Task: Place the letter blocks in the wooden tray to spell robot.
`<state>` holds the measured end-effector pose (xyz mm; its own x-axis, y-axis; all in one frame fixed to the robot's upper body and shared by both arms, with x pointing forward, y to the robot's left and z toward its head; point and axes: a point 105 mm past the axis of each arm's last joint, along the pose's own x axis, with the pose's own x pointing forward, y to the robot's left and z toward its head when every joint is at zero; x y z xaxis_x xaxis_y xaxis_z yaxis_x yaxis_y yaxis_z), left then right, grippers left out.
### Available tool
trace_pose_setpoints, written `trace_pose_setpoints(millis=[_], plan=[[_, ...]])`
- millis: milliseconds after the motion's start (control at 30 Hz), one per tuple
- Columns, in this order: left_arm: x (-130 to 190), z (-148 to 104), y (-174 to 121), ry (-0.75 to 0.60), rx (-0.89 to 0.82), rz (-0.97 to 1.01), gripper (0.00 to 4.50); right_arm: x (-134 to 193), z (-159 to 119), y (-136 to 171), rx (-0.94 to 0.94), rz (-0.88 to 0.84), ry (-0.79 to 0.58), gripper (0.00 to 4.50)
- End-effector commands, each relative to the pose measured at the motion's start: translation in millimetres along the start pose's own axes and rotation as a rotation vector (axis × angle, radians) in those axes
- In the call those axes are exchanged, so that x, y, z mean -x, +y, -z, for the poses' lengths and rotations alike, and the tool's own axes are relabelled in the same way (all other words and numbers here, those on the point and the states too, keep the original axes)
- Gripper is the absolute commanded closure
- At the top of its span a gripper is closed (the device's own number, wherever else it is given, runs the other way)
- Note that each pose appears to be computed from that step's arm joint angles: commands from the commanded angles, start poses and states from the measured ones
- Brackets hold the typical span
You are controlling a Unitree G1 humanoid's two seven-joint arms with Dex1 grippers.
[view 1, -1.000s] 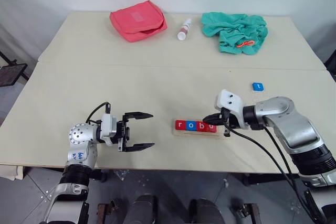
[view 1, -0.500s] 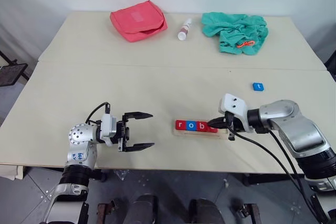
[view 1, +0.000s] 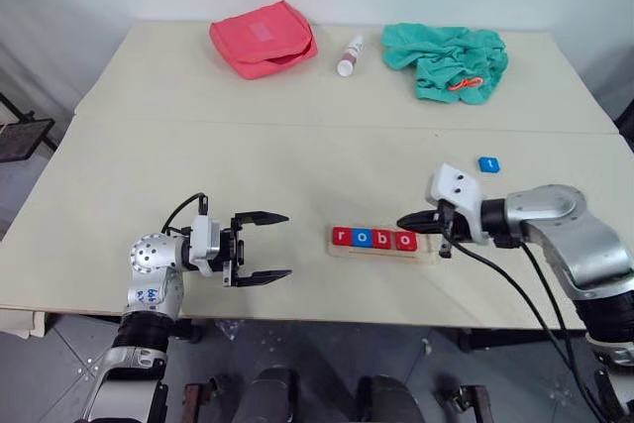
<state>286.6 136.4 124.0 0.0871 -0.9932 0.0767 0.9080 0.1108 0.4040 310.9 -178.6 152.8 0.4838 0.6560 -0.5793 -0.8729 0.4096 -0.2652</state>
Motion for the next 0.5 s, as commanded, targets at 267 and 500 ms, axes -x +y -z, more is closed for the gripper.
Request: trace_pose_setpoints(millis=[267,500], plan=[[-1.2,-3.2,1.9,-0.003,-0.023,0.002,0.0,0.1,16.6,1.9,-0.001,0.011,0.023,4.49],[1.2,-4.3,4.5,0.005,-0.028,-0.001,0.0,-12.5,23.3,7.3,-0.001,-0.006,0.033,4.49]])
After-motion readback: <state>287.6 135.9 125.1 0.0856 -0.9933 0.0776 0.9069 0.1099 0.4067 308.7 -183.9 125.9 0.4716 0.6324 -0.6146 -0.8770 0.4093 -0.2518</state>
